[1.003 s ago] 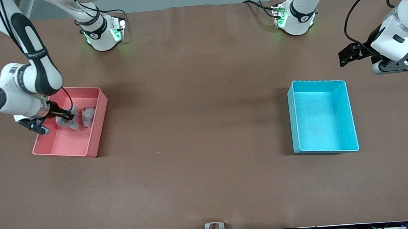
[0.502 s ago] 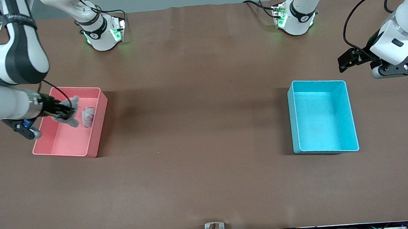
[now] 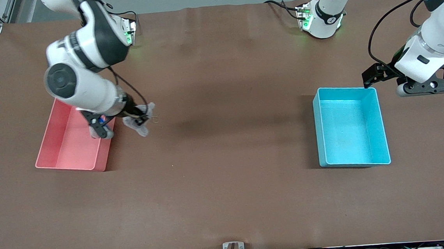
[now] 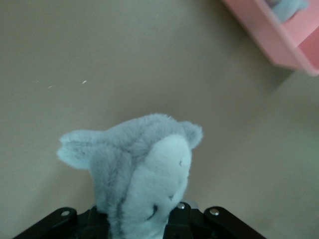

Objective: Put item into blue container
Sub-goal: 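Set the plush on mid-table with the right gripper while the left gripper approaches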

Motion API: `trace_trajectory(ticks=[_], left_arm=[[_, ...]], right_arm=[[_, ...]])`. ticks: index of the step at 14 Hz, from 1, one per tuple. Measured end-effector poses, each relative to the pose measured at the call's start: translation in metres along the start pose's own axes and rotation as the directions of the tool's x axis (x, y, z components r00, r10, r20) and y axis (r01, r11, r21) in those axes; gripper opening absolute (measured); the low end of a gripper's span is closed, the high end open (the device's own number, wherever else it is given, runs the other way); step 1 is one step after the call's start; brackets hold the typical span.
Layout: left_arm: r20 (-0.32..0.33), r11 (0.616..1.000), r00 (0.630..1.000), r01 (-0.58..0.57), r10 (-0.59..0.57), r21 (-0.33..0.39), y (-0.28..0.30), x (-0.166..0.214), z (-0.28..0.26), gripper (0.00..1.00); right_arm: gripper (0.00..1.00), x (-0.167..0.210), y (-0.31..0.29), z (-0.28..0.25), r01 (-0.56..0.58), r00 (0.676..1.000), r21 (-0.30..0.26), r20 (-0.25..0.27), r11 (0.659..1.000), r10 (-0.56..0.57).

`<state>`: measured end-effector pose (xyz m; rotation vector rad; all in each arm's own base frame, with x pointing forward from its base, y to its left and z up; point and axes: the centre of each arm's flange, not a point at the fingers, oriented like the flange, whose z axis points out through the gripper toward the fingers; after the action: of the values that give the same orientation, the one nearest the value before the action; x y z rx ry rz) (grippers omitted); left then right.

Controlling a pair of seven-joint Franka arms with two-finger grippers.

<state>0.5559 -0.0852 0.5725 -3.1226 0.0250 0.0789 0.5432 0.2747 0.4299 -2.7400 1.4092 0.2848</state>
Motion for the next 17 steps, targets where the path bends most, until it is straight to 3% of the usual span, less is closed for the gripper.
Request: trace_trajectory(ticks=[3,6,10,11,14,17], left_arm=[[-0.003,1.0,1.0,-0.007,0.007,-0.003,0.004,0.005,0.007,1.0],[0.003,1.0,1.0,-0.023,0.023,-0.004,0.014,0.007,0.012,1.0],[0.018,1.0,0.999,-0.031,0.031,-0.005,0.025,0.009,0.021,1.0],[0.024,1.0,0.999,-0.024,0.024,-0.005,0.03,0.009,0.024,1.0],[0.046,1.0,0.999,0.011,-0.011,-0.002,0.051,0.007,0.035,1.0],[0.073,0.999,0.996,0.042,-0.042,0.007,0.076,0.001,0.052,1.0]], right_arm=[[0.35,-0.075,-0.039,0.067,-0.092,0.995,0.07,-0.033,0.993,0.095],[0.35,-0.149,-0.06,0.174,-0.143,0.987,0.115,-0.06,0.983,0.15],[0.31,-0.165,-0.061,0.26,-0.128,0.986,0.106,-0.096,0.986,0.138],[0.37,-0.165,-0.063,0.261,-0.128,0.986,0.115,-0.095,0.985,0.139],[0.71,-0.161,-0.07,0.251,-0.13,0.985,0.129,-0.096,0.983,0.143],[1.0,-0.137,-0.083,0.206,-0.101,0.989,0.061,-0.102,0.993,0.107]])
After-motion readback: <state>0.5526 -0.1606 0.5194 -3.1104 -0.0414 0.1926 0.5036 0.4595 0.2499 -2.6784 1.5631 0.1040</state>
